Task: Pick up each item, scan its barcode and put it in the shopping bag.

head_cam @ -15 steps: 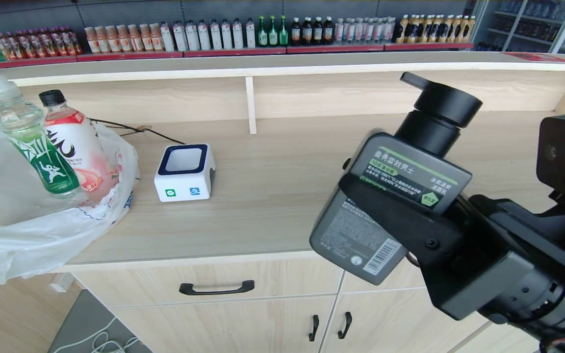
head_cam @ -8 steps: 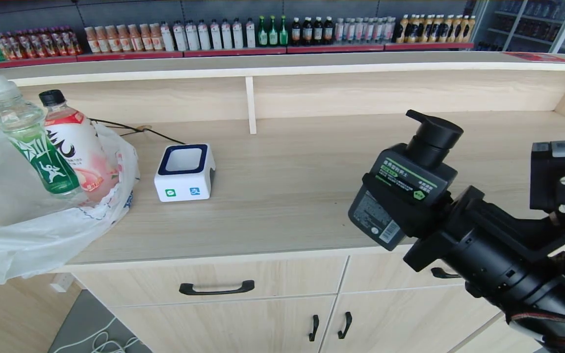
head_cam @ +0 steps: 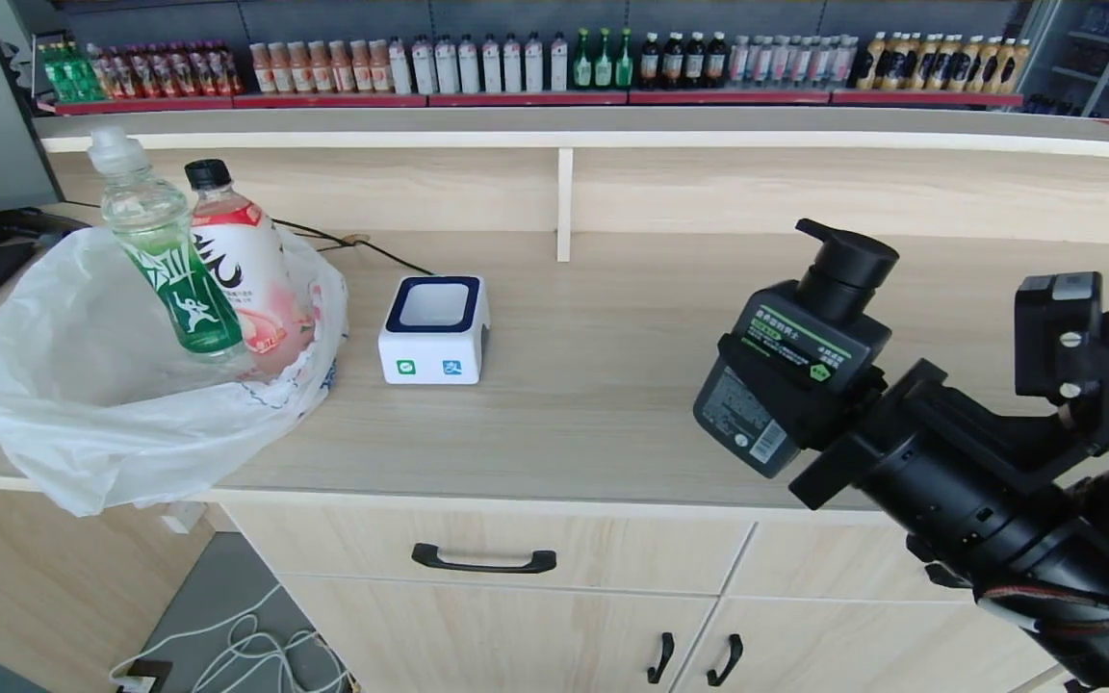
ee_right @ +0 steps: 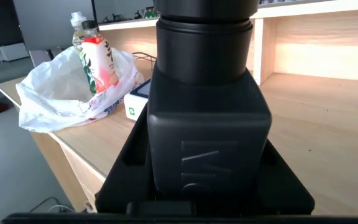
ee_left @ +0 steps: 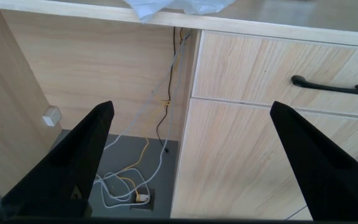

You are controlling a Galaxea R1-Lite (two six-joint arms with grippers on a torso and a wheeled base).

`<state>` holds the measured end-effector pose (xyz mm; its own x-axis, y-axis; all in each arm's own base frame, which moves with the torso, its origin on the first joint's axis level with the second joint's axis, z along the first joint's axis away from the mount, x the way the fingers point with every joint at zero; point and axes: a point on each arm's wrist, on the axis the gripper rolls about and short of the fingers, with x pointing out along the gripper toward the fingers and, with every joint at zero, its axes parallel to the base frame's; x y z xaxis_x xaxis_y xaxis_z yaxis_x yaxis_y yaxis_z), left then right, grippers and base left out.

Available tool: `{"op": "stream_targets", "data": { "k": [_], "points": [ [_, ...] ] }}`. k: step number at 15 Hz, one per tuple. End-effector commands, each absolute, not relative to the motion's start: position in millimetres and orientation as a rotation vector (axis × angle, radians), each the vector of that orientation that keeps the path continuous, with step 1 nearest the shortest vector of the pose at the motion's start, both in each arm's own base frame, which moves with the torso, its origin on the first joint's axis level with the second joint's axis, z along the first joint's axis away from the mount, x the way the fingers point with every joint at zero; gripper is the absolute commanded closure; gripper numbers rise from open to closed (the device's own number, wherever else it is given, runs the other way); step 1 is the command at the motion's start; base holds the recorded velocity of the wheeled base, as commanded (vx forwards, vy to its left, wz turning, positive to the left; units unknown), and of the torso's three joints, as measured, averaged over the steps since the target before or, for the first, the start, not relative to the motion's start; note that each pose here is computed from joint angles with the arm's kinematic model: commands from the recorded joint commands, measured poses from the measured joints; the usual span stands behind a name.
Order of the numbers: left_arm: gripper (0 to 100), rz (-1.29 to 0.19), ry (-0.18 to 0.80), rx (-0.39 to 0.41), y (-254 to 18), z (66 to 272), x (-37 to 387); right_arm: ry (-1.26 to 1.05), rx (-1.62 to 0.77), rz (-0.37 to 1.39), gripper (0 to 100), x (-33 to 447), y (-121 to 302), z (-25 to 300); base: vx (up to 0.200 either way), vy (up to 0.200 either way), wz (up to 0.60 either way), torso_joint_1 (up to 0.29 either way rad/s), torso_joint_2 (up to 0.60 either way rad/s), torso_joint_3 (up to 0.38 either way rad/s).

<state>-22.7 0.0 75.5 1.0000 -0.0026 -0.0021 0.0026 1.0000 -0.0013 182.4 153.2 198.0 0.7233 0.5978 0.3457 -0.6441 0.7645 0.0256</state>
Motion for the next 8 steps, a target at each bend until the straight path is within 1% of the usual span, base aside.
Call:
{"op": "stream_targets", "data": {
  "k": [1,3,8],
  "points": [
    [0,-0.003,0.002,-0.002,0.0,75.5,-22.7,-0.334,0.145,0.669,100,185.3,149.1,198.1,0.0,0.0,0.0,0.0,0.0,0.0],
    [0,-0.003,0.002,-0.002,0.0,75.5,-22.7,-0.335,0.139,0.64,100,190.3,143.4,198.1,0.0,0.0,0.0,0.0,0.0,0.0],
    [0,-0.003,0.002,-0.002,0.0,75.5,-22.7,-0.334,0.138,0.639,100,190.1,142.7,197.7,0.0,0.0,0.0,0.0,0.0,0.0]
  ]
}}
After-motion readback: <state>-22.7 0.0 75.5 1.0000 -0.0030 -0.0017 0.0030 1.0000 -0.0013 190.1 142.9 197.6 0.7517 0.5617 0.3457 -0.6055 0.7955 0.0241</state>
